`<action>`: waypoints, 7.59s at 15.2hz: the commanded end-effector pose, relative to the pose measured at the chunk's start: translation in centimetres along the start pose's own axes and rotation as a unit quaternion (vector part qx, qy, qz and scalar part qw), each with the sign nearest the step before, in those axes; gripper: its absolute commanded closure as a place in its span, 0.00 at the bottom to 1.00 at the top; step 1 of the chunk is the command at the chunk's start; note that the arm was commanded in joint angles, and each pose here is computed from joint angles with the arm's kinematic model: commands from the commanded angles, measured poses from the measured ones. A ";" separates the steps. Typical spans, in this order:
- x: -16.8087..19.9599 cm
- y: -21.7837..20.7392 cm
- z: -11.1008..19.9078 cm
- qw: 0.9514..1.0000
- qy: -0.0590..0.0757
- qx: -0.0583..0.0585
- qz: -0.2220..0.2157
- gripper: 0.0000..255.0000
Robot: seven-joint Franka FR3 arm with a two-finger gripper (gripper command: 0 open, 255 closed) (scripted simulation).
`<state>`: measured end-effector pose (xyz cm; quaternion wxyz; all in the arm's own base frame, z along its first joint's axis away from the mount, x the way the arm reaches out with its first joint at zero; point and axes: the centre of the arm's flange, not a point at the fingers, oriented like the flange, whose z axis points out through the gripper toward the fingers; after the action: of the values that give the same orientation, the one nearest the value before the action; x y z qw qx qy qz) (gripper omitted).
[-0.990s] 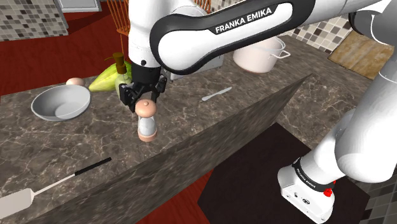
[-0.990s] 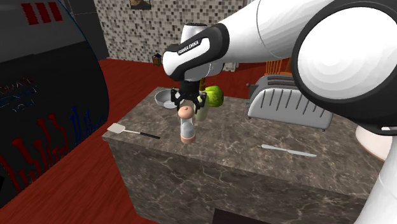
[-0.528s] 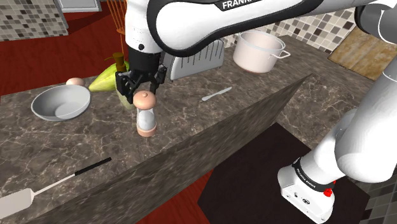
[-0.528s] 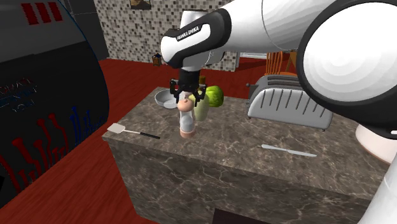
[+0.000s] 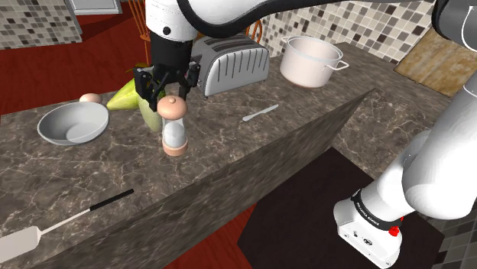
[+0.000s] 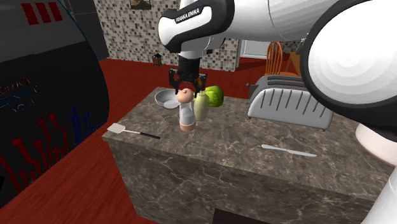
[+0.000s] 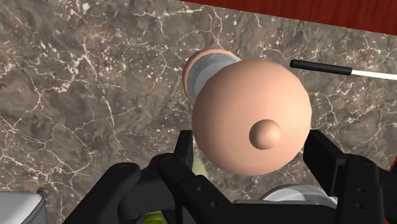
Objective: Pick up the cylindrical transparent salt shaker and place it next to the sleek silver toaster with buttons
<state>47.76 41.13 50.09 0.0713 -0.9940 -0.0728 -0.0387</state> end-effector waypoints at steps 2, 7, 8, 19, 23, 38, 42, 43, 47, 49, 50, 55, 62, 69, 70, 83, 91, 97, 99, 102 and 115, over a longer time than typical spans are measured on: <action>0.2 -0.2 -1.5 1.000 0.000 0.000 0.000 1.00; 0.4 -0.5 -4.1 1.000 0.000 0.000 0.000 1.00; 0.5 -0.6 -4.6 1.000 0.000 0.000 0.000 1.00; 1.0 -1.4 -10.4 1.000 0.000 0.000 0.000 1.00; 1.1 -1.7 -12.4 1.000 0.000 0.000 0.000 1.00; 3.0 1.2 -19.1 1.000 0.000 0.000 0.000 1.00; 4.7 6.1 -19.6 1.000 0.000 0.000 0.000 1.00; 5.1 7.4 -19.8 1.000 0.000 0.000 0.000 1.00; 6.9 12.3 -20.3 1.000 0.000 0.000 0.000 1.00; 7.7 14.8 -20.6 1.000 0.000 0.000 0.000 1.00; 8.2 16.0 -20.7 1.000 0.000 0.000 0.000 1.00; 10.3 22.3 -21.4 1.000 0.000 0.000 0.000 1.00; 11.7 26.8 -20.3 1.000 0.000 0.000 0.000 1.00; 11.4 27.3 -16.7 1.000 0.000 0.000 0.000 1.00; 11.3 27.4 -16.2 1.000 0.000 0.000 0.000 1.00; 10.7 28.3 -9.4 1.000 0.000 0.000 0.000 1.00; 10.4 28.9 -5.2 1.000 0.000 0.000 0.000 1.00; 10.1 29.4 -2.1 1.000 0.000 0.000 0.000 1.00; 10.0 29.5 -1.0 1.000 0.000 0.000 0.000 1.00; 9.8 29.7 0.5 1.000 0.000 0.000 0.000 1.00; 9.3 30.5 6.2 1.000 0.000 0.000 0.000 1.00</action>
<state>61.90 13.49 40.79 0.0713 -0.9941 -0.0728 -0.0383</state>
